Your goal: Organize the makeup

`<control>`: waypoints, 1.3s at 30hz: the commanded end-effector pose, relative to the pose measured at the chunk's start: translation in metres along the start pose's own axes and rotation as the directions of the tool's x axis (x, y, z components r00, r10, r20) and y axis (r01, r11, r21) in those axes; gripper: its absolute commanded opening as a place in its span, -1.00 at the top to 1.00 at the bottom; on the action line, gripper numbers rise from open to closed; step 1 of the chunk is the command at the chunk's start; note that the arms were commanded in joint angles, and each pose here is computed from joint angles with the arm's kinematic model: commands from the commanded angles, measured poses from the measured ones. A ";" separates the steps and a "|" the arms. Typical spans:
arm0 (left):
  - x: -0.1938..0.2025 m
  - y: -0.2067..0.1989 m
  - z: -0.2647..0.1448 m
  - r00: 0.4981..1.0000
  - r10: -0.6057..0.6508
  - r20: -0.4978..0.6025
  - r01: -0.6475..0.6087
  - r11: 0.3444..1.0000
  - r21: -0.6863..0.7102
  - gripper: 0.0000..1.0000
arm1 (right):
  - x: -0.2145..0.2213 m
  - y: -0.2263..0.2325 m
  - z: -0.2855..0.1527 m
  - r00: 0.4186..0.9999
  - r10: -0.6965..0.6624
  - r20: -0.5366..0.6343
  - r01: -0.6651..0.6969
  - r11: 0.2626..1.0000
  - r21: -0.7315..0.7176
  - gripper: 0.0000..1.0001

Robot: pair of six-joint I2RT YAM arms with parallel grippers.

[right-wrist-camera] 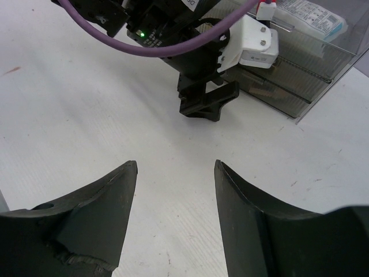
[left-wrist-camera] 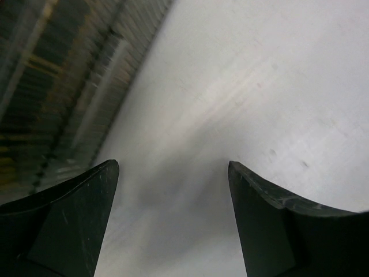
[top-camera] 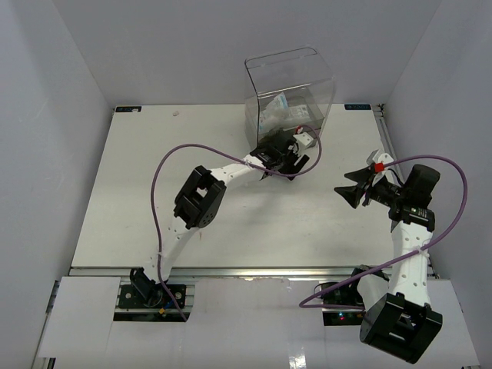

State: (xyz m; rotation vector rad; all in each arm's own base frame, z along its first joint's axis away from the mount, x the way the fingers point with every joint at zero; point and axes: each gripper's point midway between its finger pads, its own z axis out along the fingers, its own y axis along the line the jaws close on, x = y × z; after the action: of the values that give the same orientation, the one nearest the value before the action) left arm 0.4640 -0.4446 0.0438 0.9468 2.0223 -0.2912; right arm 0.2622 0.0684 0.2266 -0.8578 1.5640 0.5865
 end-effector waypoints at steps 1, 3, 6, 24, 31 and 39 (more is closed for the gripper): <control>-0.076 -0.025 -0.079 0.985 -0.063 0.163 0.029 0.980 0.199 -0.73 | -0.003 -0.004 -0.002 1.000 -0.005 0.011 0.005 1.000 0.011 -0.27; -0.085 -0.031 -0.107 0.978 -0.083 0.191 0.036 0.971 0.236 -0.73 | -0.003 -0.006 -0.002 1.000 0.005 0.007 -0.005 1.000 0.019 -0.28; -0.089 -0.035 -0.148 0.970 -0.099 0.222 0.036 0.961 0.272 -0.74 | -0.003 -0.009 -0.003 1.000 0.014 0.004 -0.014 0.999 0.032 -0.30; -0.002 0.069 -0.367 0.846 -0.226 0.482 0.213 0.974 0.081 -0.96 | 0.026 -0.036 -0.015 0.970 0.230 -0.081 -0.209 0.956 0.206 -0.87; 0.021 0.078 -0.406 0.822 -0.181 0.540 0.236 0.971 -0.034 -0.96 | 0.031 -0.056 -0.027 0.959 0.269 -0.084 -0.222 0.905 0.364 -0.80; 0.029 0.077 -0.412 0.820 -0.176 0.545 0.239 0.970 -0.046 -0.96 | 0.030 -0.074 -0.034 0.935 0.356 0.006 -0.313 0.814 0.490 -0.80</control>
State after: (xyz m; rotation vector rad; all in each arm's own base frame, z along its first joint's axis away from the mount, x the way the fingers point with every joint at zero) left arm 0.2591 -0.1684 0.2865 0.5039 1.5741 -0.5131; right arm 0.2890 0.0067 0.2004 -0.3629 1.8678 0.4228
